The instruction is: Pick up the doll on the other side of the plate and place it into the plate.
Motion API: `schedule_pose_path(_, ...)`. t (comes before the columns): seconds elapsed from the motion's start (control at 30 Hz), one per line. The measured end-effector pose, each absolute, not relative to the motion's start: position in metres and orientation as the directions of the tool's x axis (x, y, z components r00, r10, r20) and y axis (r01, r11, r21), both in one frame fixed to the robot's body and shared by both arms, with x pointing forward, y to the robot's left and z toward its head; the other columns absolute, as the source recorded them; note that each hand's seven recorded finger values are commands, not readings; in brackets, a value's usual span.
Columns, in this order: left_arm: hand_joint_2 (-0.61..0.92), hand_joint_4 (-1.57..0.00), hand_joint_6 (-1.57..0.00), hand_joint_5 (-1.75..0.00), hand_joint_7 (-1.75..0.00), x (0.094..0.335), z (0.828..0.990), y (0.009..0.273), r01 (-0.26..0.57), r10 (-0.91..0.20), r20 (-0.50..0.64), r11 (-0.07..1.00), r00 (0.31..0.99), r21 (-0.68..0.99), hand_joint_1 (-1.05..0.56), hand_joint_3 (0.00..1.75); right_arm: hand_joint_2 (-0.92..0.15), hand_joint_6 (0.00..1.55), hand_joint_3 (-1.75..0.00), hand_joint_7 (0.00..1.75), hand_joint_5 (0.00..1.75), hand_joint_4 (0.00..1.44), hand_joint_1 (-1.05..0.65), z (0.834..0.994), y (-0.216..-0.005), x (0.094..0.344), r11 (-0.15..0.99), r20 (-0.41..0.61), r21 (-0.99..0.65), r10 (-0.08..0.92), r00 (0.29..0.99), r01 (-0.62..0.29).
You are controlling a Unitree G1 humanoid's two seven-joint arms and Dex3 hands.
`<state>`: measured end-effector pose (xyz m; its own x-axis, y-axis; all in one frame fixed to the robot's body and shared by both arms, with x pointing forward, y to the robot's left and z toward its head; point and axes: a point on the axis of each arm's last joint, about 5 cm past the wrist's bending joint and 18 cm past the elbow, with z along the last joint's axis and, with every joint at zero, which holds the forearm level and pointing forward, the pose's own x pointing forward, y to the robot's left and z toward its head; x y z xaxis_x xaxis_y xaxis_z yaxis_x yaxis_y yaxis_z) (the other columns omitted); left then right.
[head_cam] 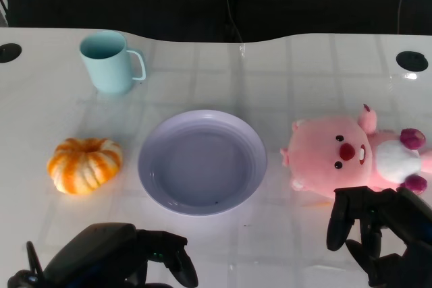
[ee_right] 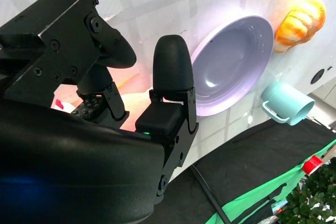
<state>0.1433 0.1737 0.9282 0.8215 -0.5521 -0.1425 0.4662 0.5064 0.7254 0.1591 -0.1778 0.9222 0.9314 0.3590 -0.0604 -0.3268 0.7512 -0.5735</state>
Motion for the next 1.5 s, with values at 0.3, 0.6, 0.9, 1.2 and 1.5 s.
schedule_pose_path(0.3,0.92,-0.66,-0.83,-1.52,-0.69,0.1426,0.9274,0.1738,0.468,-0.554,-0.143,0.505,0.82,0.725,-0.13,0.25,-0.4,0.76,-1.27,1.36,1.73,0.79,0.11,0.922,-0.1779,0.1589,0.752,-0.062,-0.573,0.357,0.932,-0.326)
schedule_pose_path(0.6,0.92,-0.69,-0.86,-1.46,-0.66,0.1412,0.9246,0.1742,0.463,-0.558,-0.133,0.506,0.819,0.728,-0.13,0.23,-0.4,0.78,-1.25,1.33,1.7,0.82,0.12,0.9216,-0.1781,0.1581,0.747,-0.065,-0.586,0.343,0.937,-0.315)
schedule_pose_path(0.9,0.92,-0.7,-0.86,-1.45,-0.65,0.1397,0.9228,0.1746,0.467,-0.552,-0.148,0.498,0.821,0.731,-0.13,0.23,-0.41,0.79,-1.23,1.3,1.64,0.8,0.14,0.9214,-0.178,0.1566,0.745,-0.077,-0.59,0.332,0.94,-0.311)
schedule_pose_path(1.2,0.92,-0.71,-0.89,-1.45,-0.64,0.1368,0.9207,0.1751,0.475,-0.549,-0.16,0.499,0.82,0.725,-0.15,0.2,-0.79,0.8,-0.36,0.51,1.02,0.75,0.03,0.9206,-0.1772,0.1542,0.765,-0.021,-0.592,0.301,0.953,-0.255)
schedule_pose_path(1.5,0.92,-0.73,-0.9,-1.42,-0.62,0.1366,0.92,0.1749,0.475,-0.552,-0.161,0.492,0.818,0.73,-0.16,0.17,-0.9,0.56,-0.07,0.02,0.46,0.43,-0.22,0.9221,-0.1788,0.1557,0.715,0.072,-0.689,0.23,0.971,-0.119)
